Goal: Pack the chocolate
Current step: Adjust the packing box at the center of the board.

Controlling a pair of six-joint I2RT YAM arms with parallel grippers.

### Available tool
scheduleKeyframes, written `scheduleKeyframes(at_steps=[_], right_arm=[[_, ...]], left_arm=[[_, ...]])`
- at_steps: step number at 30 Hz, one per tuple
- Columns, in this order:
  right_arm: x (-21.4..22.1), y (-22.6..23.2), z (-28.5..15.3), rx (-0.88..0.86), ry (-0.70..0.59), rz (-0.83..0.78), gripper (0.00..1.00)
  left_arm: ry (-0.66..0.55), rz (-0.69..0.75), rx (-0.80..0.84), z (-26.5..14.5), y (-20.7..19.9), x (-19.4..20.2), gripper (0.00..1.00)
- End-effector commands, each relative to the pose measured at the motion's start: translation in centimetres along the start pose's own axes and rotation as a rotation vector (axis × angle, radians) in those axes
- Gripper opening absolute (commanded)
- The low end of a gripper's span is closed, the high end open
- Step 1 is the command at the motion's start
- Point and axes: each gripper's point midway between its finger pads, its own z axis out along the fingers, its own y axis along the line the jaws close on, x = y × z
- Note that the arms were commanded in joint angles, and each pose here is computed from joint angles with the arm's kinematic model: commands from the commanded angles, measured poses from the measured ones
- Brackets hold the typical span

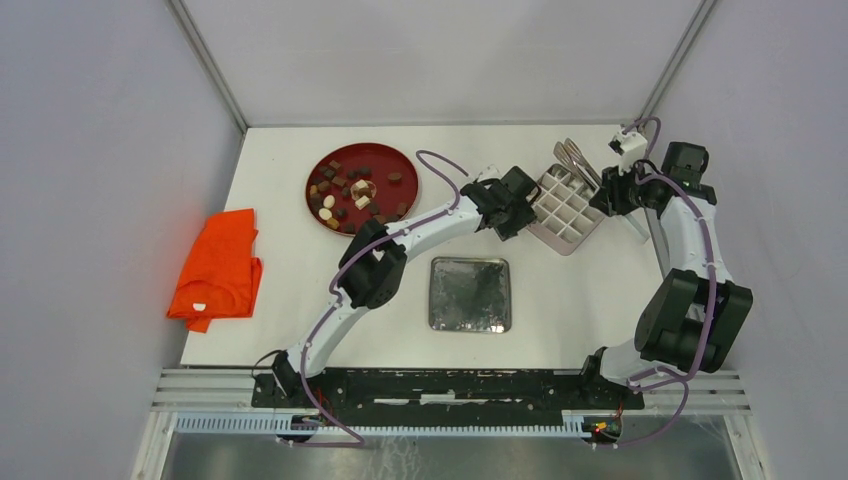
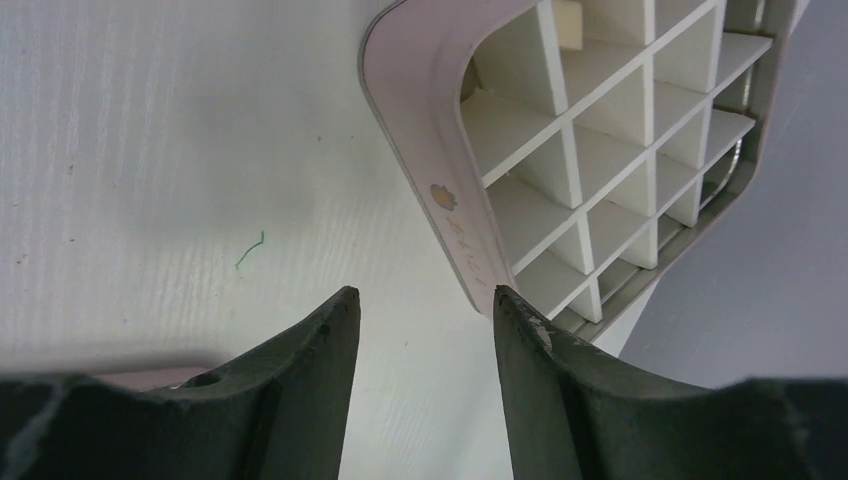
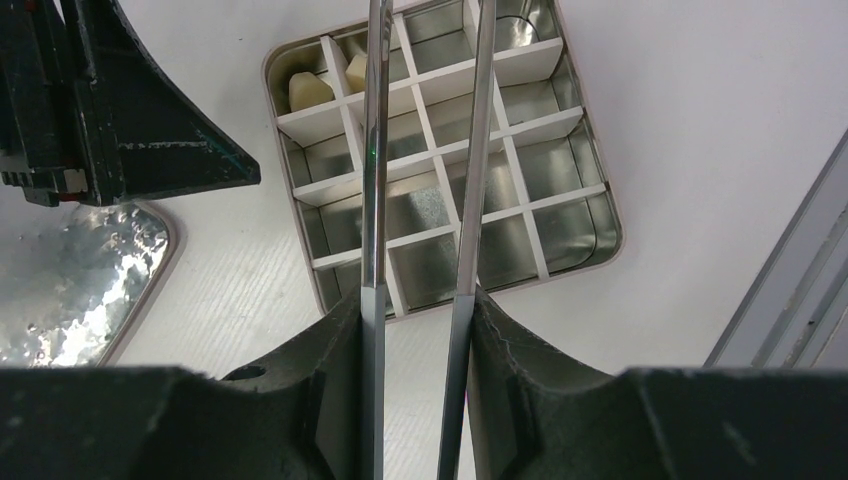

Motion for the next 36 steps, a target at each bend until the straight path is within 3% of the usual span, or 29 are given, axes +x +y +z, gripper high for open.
scheduleKeyframes(at_steps=[1, 16, 23, 33, 36], right_arm=[[-0.9, 0.0, 0.2, -0.024, -0.056, -0.042, 0.0], [0.2, 0.7, 0.1, -0.044, -0.053, -0.033, 0.0], [0.1, 0.8, -0.1, -0.049, -0.064, -0.026, 0.0], [-0.3, 1.0, -0.4, -0.054, -0.076, -0.03, 0.0], [-0.2, 1.2, -0.4, -0.061, -0.075, -0.027, 0.0]], left_arm=[[-0.067, -0.069, 0.11, -0.7, -3.7, -1.9, 0.59], [-0.067, -0.111, 0.138, 3.1, -3.6, -2.2, 0.6], [-0.035, -0.086, 0.08, 3.4, -1.8, -1.3, 0.47], [-0.11, 0.042, -0.001, 0.1, 0.7, -3.9, 0.33], [-0.133, 0.097, -0.026, -0.7, 1.2, -4.7, 0.24]])
